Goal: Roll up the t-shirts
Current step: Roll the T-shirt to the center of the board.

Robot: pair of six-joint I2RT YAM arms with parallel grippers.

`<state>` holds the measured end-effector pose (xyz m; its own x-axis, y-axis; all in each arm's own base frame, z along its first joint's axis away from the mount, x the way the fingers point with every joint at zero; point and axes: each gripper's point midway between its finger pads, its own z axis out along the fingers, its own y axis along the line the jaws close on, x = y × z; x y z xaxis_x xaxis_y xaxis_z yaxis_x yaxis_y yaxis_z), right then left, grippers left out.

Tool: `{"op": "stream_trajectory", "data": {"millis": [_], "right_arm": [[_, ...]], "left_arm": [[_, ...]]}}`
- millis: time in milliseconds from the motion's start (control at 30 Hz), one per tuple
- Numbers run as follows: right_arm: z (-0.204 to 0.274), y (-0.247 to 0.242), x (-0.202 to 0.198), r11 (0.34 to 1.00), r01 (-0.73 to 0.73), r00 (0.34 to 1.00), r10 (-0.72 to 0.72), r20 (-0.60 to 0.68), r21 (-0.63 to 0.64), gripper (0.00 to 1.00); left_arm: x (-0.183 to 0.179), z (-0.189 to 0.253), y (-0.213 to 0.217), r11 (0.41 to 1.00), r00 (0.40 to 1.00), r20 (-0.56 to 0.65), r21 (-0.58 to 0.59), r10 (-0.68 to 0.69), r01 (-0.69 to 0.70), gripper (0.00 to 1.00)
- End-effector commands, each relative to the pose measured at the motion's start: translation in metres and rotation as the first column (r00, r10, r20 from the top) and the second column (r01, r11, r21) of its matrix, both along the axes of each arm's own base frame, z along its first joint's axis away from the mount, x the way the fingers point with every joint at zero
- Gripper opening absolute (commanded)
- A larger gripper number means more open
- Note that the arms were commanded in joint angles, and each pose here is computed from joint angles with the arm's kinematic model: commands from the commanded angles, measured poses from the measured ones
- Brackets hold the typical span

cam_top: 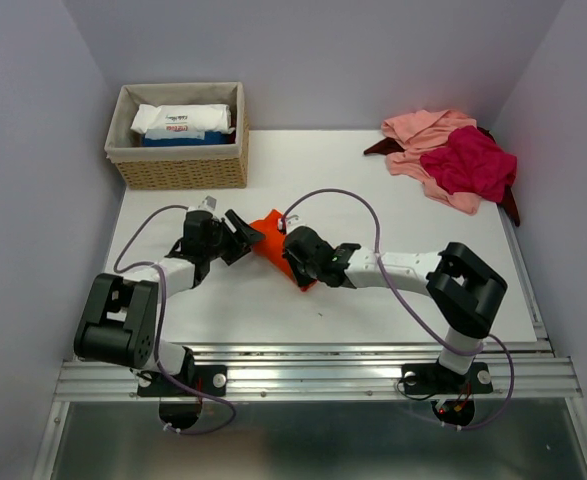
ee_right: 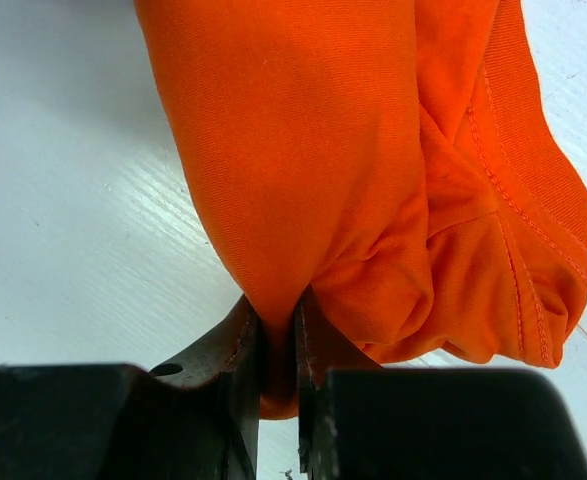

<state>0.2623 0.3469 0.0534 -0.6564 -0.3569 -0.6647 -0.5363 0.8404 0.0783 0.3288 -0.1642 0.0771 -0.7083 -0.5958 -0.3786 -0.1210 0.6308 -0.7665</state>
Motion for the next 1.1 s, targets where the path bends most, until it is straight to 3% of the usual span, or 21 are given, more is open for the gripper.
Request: {"op": "stream_trajectory", "data": {"millis": [0,200,300,600,633,700,800,867,900,967,1000,1033,1067], "right_arm": [[0.023,0.011,-0.001,0.996,-0.020,1.000,0.019,0.021,0.088,0.01],[0.021,0.005,0.000,0.997,-0.025,0.999,0.024,0.021,0.079,0.01],[0.018,0.003,-0.003,0.997,-0.033,0.999,0.032,0.017,0.069,0.01],[0.011,-0.006,-0.003,0.999,-0.043,0.999,0.042,0.030,0.030,0.01],[0.012,-0.005,-0.003,0.999,-0.042,0.999,0.041,0.033,0.032,0.01],[0.013,-0.006,-0.002,0.999,-0.039,0.999,0.038,0.036,0.031,0.01],[0.016,-0.008,-0.002,0.999,-0.033,0.999,0.032,0.039,0.023,0.01],[0.018,-0.010,0.000,1.000,-0.025,0.999,0.024,0.046,0.011,0.10],[0.023,-0.012,0.003,1.000,-0.018,0.998,0.017,0.065,0.005,0.25],[0.029,-0.014,0.005,1.000,-0.023,0.997,0.024,0.079,-0.009,0.36],[0.034,-0.016,0.006,1.000,-0.025,0.995,0.027,0.093,-0.015,0.48],[0.036,-0.018,0.007,0.999,-0.023,0.995,0.026,0.095,-0.031,0.52],[0.043,-0.018,0.010,0.998,-0.019,0.991,0.026,0.132,-0.052,0.62]], "left_arm": [[0.017,0.008,-0.009,0.999,0.996,0.089,-0.050,0.013,-0.009,0.76],[0.025,-0.002,-0.010,0.997,0.996,0.086,-0.071,0.038,-0.032,0.75],[0.028,-0.006,-0.010,0.996,0.996,0.080,-0.075,0.051,-0.045,0.70],[0.032,-0.026,-0.014,0.997,0.999,0.026,-0.066,0.039,-0.037,0.38],[0.032,-0.027,-0.014,0.997,0.999,0.024,-0.064,0.038,-0.036,0.23],[0.029,-0.029,-0.014,0.997,0.999,0.016,-0.064,0.036,-0.035,0.04],[0.024,-0.028,-0.013,0.998,1.000,0.004,-0.060,0.028,-0.028,0.00],[0.020,-0.027,-0.013,0.998,1.000,-0.005,-0.052,0.021,-0.022,0.00],[0.021,-0.021,-0.012,0.999,1.000,0.006,-0.048,0.026,-0.026,0.00],[0.016,-0.021,-0.008,1.000,0.999,-0.029,-0.008,0.024,-0.024,0.00],[0.016,-0.022,-0.004,0.999,0.998,-0.043,0.014,0.037,-0.036,0.00],[0.009,-0.029,0.000,0.998,0.996,-0.086,0.051,0.035,-0.030,0.00],[0.013,-0.023,0.002,0.997,0.996,-0.079,0.066,0.046,-0.041,0.00]]}}
